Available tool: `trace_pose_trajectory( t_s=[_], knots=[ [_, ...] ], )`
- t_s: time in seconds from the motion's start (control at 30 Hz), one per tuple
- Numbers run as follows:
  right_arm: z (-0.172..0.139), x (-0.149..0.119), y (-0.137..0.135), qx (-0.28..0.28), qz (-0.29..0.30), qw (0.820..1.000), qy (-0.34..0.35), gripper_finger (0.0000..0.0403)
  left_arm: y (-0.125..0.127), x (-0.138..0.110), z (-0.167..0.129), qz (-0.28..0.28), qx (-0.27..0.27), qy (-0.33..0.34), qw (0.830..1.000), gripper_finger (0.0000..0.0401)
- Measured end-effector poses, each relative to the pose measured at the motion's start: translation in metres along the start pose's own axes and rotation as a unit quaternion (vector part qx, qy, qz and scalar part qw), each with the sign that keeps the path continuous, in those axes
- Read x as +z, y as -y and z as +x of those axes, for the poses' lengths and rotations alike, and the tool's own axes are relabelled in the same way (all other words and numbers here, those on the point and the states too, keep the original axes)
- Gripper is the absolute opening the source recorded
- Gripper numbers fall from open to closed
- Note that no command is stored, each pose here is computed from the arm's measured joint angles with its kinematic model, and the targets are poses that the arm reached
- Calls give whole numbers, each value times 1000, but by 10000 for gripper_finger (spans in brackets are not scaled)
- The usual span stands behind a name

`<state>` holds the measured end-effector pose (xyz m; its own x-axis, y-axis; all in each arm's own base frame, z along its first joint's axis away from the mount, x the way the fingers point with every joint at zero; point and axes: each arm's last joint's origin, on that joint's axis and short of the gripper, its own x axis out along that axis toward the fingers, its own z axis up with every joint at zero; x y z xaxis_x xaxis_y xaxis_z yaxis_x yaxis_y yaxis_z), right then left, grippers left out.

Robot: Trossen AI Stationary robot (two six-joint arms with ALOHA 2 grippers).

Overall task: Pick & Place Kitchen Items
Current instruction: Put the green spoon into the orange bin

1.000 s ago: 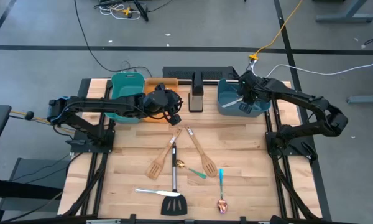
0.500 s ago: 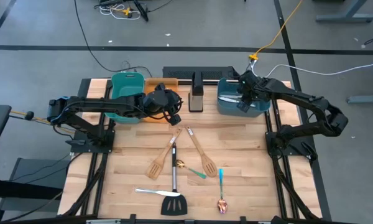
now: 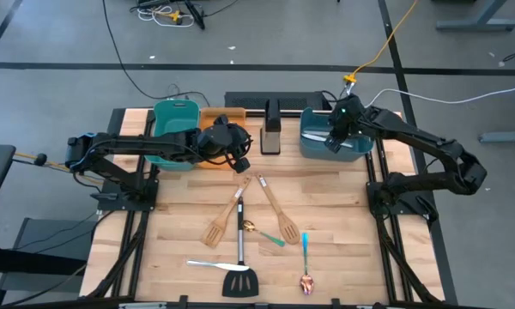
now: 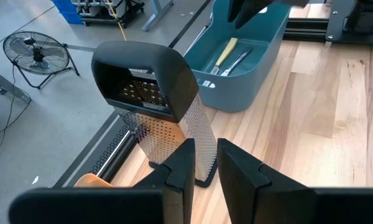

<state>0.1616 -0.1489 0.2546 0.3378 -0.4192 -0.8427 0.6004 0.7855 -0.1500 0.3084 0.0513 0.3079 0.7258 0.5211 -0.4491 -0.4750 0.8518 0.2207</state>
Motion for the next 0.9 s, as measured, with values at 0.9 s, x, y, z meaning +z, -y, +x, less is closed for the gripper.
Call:
trace_pose_trajectory(
  t_s=[0.9],
  knots=[
    [-84, 13, -100, 301, -26, 921, 247, 87, 0, -2, 0, 5, 0, -10, 1000, 73]
  ],
)
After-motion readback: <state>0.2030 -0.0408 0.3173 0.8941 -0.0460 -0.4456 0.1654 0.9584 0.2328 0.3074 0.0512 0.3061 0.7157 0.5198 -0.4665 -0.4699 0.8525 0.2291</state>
